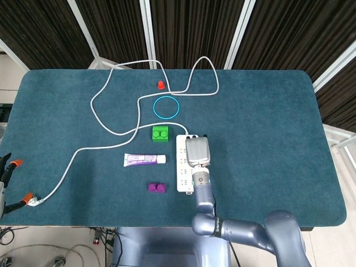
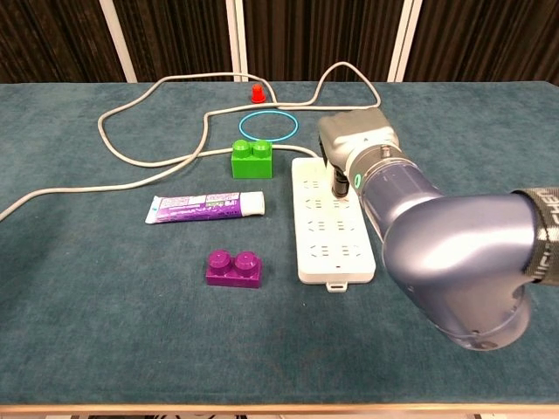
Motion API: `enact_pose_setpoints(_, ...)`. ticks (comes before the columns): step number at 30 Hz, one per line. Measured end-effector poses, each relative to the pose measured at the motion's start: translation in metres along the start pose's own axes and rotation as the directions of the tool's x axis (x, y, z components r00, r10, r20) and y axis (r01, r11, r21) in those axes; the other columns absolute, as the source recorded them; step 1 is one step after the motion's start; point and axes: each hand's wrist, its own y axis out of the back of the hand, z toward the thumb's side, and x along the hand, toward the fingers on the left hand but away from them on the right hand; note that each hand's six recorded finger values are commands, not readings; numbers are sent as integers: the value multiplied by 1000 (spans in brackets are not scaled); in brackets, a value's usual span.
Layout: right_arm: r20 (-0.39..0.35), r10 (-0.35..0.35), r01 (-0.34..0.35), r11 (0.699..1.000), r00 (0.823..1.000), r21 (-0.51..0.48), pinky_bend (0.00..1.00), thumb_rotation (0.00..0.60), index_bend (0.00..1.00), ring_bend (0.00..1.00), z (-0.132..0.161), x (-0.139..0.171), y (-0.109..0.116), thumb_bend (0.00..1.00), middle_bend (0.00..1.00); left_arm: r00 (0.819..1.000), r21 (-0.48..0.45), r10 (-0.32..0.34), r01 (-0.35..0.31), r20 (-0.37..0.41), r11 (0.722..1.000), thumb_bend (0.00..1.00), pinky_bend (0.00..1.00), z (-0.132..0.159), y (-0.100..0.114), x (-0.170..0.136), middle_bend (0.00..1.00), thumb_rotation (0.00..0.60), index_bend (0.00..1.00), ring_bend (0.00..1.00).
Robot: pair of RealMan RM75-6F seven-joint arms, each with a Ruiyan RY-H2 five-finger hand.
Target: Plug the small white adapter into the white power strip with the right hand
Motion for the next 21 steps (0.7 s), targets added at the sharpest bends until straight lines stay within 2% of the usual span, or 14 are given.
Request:
enact_pose_setpoints(8, 4, 0, 1, 1000, 1000, -10, 416, 600, 1000, 775, 0, -3, 5, 470, 817, 1000, -1, -2, 2, 2, 1000, 170, 106, 0, 0, 0, 0, 600, 194, 0)
enact_pose_setpoints(13, 0, -11, 11, 1000, 1000, -25, 395, 600, 967, 723, 0, -2, 12, 469, 800, 1000, 0, -2, 2, 2, 1000, 170, 106, 0, 0, 0, 0, 600, 194, 0)
enact_pose_setpoints(18, 5, -18, 18, 999, 1000, -39, 334, 600, 766, 662, -3, -1, 19, 470, 623, 1000, 0, -2, 2, 1, 1000, 170, 106, 0, 0, 0, 0, 600, 194, 0)
enact_pose_setpoints(21, 8, -15, 15, 999, 1000, -45, 307, 600, 707, 622, -5, -1, 21, 470, 540, 1000, 1, -1, 1, 0, 1000, 171, 106, 0, 0, -1, 0, 600, 194, 0)
